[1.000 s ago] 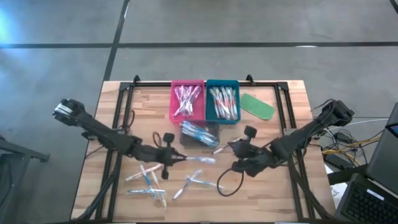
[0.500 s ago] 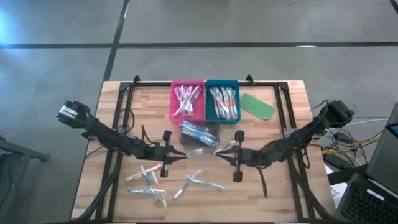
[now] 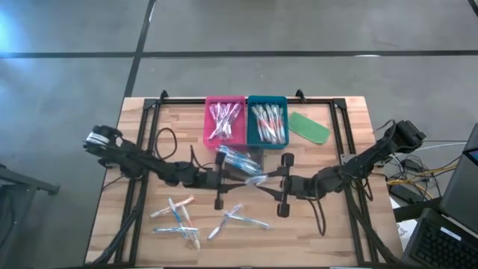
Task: Pick & Place Toothbrushes
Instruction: Put the blue toothbrush into the transparent gray bin
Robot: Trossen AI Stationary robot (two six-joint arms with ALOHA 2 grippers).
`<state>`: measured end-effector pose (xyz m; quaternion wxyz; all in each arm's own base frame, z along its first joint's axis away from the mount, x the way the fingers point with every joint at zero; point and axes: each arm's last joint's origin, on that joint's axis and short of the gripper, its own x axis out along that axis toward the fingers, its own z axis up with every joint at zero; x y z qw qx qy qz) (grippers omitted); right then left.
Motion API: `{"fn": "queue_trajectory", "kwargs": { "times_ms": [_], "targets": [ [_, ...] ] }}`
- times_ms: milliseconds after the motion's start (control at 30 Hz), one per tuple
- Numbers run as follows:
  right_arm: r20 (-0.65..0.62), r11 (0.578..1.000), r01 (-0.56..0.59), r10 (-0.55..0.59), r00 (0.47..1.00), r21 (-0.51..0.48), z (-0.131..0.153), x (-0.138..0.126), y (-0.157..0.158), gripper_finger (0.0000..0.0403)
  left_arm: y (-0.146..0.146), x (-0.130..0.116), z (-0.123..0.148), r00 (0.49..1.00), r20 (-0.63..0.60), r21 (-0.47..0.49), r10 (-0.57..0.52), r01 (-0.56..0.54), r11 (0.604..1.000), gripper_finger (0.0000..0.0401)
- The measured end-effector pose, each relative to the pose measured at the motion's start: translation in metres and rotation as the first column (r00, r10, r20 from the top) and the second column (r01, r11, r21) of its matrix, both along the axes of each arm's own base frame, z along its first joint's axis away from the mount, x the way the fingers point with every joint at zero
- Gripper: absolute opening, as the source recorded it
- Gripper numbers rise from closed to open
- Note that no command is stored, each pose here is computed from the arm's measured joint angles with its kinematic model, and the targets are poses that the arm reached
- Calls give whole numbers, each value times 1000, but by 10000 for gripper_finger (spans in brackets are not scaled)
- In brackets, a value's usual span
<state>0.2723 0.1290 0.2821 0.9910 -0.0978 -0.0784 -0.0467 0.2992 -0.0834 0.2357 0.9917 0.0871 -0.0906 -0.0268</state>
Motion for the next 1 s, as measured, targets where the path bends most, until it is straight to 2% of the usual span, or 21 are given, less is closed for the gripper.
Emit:
{"fn": "queue_trajectory", "kwargs": {
  "times_ms": [233,467,633,1000],
  "targets": [
    [-1,1000,0,0,1000,3,0,0,0,190,6,15,10,999,36,17,14,-15,1000,28],
    [-1,1000,-10,10,1000,0,0,1,-1,201,12,21,25,995,95,38,-7,4,999,28],
    [-4,1000,-8,8,1000,-5,-1,1,-2,190,11,25,38,987,138,52,-76,70,996,28],
    [6,1000,10,-10,1000,-5,0,4,-9,152,17,28,42,986,153,64,-63,53,997,28]
  ]
}}
